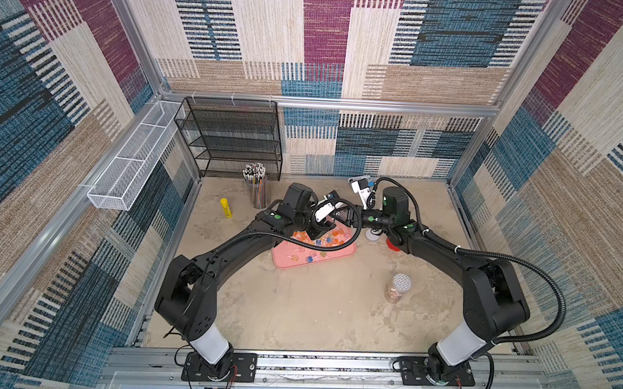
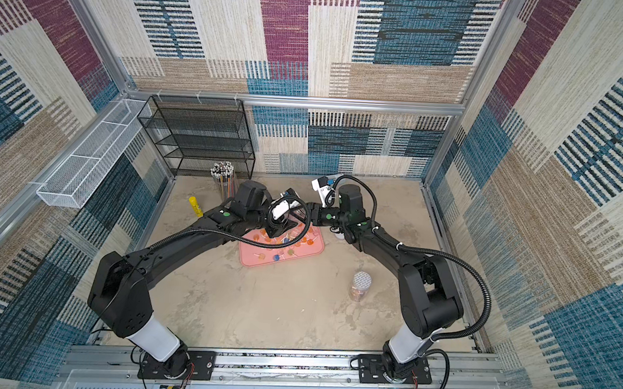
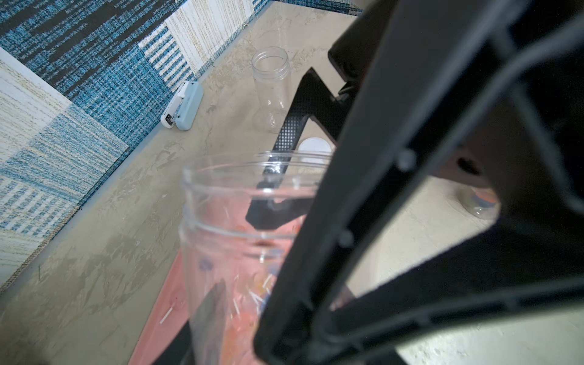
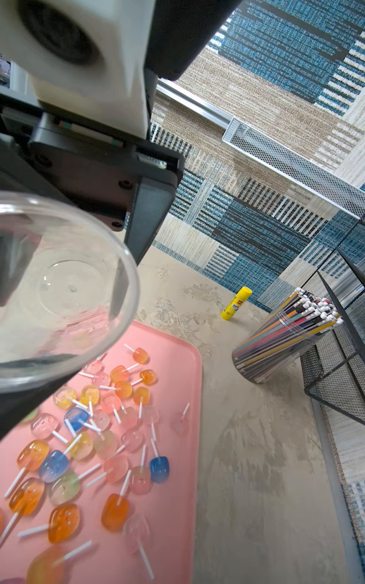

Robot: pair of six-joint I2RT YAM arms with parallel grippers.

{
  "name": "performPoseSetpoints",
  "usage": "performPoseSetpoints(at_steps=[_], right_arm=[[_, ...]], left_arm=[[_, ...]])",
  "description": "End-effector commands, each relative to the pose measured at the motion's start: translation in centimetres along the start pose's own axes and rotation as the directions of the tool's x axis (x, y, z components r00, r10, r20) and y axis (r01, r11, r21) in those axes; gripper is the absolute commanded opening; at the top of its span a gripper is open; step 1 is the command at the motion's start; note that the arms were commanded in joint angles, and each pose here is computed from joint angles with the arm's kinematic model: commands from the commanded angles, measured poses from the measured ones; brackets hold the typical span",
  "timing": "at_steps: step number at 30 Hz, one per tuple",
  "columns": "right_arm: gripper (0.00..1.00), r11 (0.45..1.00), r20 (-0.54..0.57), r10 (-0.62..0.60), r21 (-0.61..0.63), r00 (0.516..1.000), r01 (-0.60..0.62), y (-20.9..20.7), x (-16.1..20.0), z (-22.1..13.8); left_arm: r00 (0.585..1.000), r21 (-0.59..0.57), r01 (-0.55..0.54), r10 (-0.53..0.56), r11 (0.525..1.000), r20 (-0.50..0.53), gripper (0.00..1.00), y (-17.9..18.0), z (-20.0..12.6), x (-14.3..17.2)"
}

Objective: Pour the candies out of the jar
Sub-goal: Place the jar at the center of the board.

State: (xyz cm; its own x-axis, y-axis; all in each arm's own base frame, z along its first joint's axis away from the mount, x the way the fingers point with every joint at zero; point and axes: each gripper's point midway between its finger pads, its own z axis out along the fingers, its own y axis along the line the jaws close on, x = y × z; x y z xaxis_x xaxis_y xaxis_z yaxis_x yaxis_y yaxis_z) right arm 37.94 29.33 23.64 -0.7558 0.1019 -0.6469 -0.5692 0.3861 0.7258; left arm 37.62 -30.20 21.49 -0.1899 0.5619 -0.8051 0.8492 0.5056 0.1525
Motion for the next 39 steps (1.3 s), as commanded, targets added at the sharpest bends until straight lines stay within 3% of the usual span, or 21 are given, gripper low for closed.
performPoseSetpoints(at_steps=[1,4,6,7,16,23,29,32,36,39], right_arm=[[0.58,0.999,0.027,-0.038,-0.030,0.999,0.039,1.0,-0.8,-0.1],[0.57,0.999,0.029,-0.042,-0.030,0.999,0.043,1.1,-0.8,-0.1],[0.57,0.998,0.031,-0.046,-0.029,0.998,0.047,1.1,-0.8,-0.2],[0.57,0.998,0.035,-0.049,-0.026,0.998,0.050,1.1,-0.9,-0.2],[0.57,0.995,0.049,-0.085,0.050,0.995,0.083,0.1,-1.5,-0.5],[0.57,0.947,0.094,-0.154,0.297,0.984,0.120,-3.7,-3.9,-1.7],[0.58,0.781,0.087,-0.248,0.607,0.965,0.146,-9.4,-5.9,-3.7],[0.58,0.680,0.060,-0.281,0.717,0.958,0.155,-12.1,-6.3,-4.6],[0.57,0.570,0.014,-0.300,0.805,0.954,0.167,-15.4,-6.5,-4.9],[0.57,0.510,0.006,-0.308,0.845,0.951,0.160,-17.2,-6.6,-5.2]], left_arm=[[1.000,-0.002,-0.021,0.021,1.000,0.016,0.04,0.0,-0.3,-0.5],[1.000,-0.006,-0.020,0.020,1.000,0.012,0.34,0.0,-0.3,-0.5],[1.000,-0.002,-0.020,0.020,1.000,0.011,0.81,-0.1,-0.3,-0.5],[1.000,0.004,-0.018,0.018,1.000,0.011,0.99,-0.2,-0.3,-0.5],[1.000,-0.029,-0.015,0.015,0.999,0.001,0.99,0.3,-0.5,-0.3],[0.999,-0.178,0.025,-0.019,0.984,0.034,0.99,2.7,-1.5,0.1],[0.969,-0.307,0.244,-0.217,0.920,0.120,0.99,7.1,-3.0,1.6],[0.919,-0.298,0.391,-0.353,0.871,0.174,0.99,9.0,-3.6,2.5],[0.799,-0.283,0.594,-0.515,0.753,0.310,0.99,12.1,-5.3,3.9],[0.801,-0.352,0.596,-0.504,0.721,0.323,0.99,13.2,-6.5,4.7]])
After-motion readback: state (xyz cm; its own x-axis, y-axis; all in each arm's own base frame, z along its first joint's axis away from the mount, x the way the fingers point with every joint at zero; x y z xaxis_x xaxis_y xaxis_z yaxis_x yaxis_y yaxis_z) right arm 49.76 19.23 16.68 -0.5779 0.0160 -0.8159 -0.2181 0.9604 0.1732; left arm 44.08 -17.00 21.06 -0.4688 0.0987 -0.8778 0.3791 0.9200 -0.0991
